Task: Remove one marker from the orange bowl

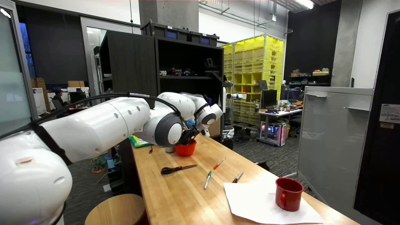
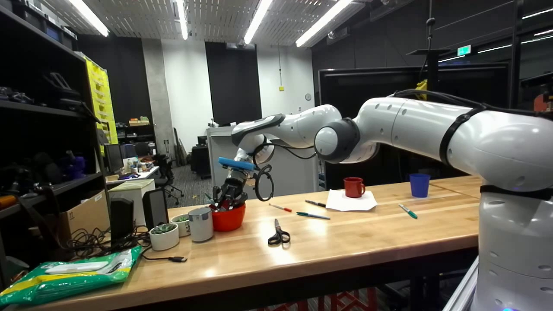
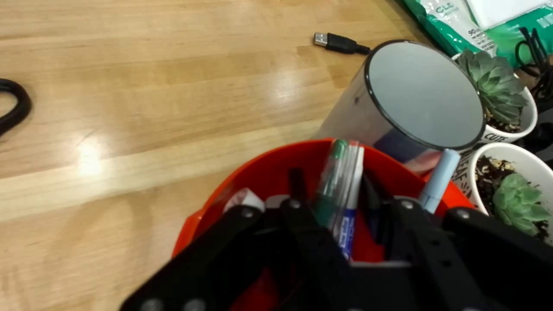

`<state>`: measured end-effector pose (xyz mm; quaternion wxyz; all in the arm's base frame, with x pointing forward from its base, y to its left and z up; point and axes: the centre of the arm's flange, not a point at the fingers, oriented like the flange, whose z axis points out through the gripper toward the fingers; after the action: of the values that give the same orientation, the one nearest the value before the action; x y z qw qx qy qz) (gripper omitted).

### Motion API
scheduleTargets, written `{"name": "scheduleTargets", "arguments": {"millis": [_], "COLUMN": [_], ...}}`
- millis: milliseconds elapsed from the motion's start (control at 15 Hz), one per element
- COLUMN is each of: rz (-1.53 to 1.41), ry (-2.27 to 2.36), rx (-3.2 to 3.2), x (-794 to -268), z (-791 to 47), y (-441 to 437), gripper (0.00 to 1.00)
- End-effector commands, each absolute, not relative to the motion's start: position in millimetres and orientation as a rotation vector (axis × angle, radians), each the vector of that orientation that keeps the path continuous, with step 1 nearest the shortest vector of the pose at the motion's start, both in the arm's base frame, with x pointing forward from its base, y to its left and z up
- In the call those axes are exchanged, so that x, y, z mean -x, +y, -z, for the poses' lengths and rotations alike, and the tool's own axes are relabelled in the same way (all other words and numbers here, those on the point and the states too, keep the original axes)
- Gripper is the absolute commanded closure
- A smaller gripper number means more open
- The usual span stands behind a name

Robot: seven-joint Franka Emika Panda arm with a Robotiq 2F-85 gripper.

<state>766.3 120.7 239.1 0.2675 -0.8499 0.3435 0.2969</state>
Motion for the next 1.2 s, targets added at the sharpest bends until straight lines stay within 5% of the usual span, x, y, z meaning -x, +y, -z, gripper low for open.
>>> {"name": "scheduleTargets", "arguments": {"millis": [0,1133], "rz": [-0.803,-0.657], "ry": [0.900,0.790], "rx": [2.307,2.369], "x": [-801.7,-794.9], "z": [-242.7,-287.6], "y": [127.8,144.5], "gripper": [0.96,0.96]}}
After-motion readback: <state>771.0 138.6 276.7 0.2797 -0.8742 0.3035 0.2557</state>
